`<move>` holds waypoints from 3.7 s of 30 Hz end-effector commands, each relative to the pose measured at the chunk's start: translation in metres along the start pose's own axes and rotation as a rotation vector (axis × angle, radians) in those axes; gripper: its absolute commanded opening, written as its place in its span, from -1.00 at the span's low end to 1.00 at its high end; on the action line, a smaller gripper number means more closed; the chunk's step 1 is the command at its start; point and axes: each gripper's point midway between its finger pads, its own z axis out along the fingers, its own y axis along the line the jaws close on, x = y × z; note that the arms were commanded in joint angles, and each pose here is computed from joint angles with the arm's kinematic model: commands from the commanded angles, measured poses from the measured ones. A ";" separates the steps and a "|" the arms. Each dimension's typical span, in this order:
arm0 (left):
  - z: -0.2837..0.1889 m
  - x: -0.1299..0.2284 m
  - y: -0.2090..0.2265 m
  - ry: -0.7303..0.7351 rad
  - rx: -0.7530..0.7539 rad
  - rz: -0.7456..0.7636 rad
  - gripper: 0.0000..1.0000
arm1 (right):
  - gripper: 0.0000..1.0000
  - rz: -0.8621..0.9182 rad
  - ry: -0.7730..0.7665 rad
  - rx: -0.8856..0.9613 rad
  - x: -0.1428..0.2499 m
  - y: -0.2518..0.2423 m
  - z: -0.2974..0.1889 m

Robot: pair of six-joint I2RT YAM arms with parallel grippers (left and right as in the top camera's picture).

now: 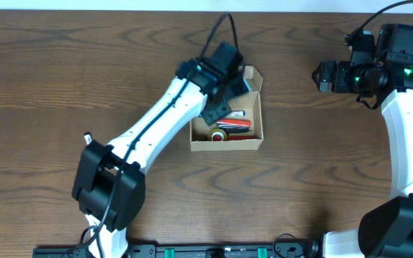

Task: Pack container
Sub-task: 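Open left gripper and move it toward the white marker, then lower left gripper onto the white whiteboard marker and grasp it, then carry the white marker with left gripper and lower into box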

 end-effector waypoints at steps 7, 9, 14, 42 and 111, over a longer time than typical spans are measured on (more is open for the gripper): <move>-0.137 0.105 0.143 -0.070 -0.269 -0.819 0.90 | 0.97 -0.022 -0.001 0.013 -0.002 -0.004 0.000; -0.159 0.147 0.161 -0.080 -0.295 -0.999 0.90 | 0.97 -0.025 -0.002 0.013 -0.002 -0.004 0.000; -0.182 0.233 0.168 -0.024 -0.332 -1.223 0.90 | 0.98 -0.027 -0.008 0.013 -0.004 -0.004 0.000; 0.028 0.314 0.067 0.262 -0.075 -1.518 0.90 | 0.97 -0.029 -0.014 0.013 -0.005 -0.004 0.000; 0.072 0.340 0.042 0.338 0.137 -1.351 -0.79 | 0.96 -0.019 0.034 0.007 0.007 -0.002 0.000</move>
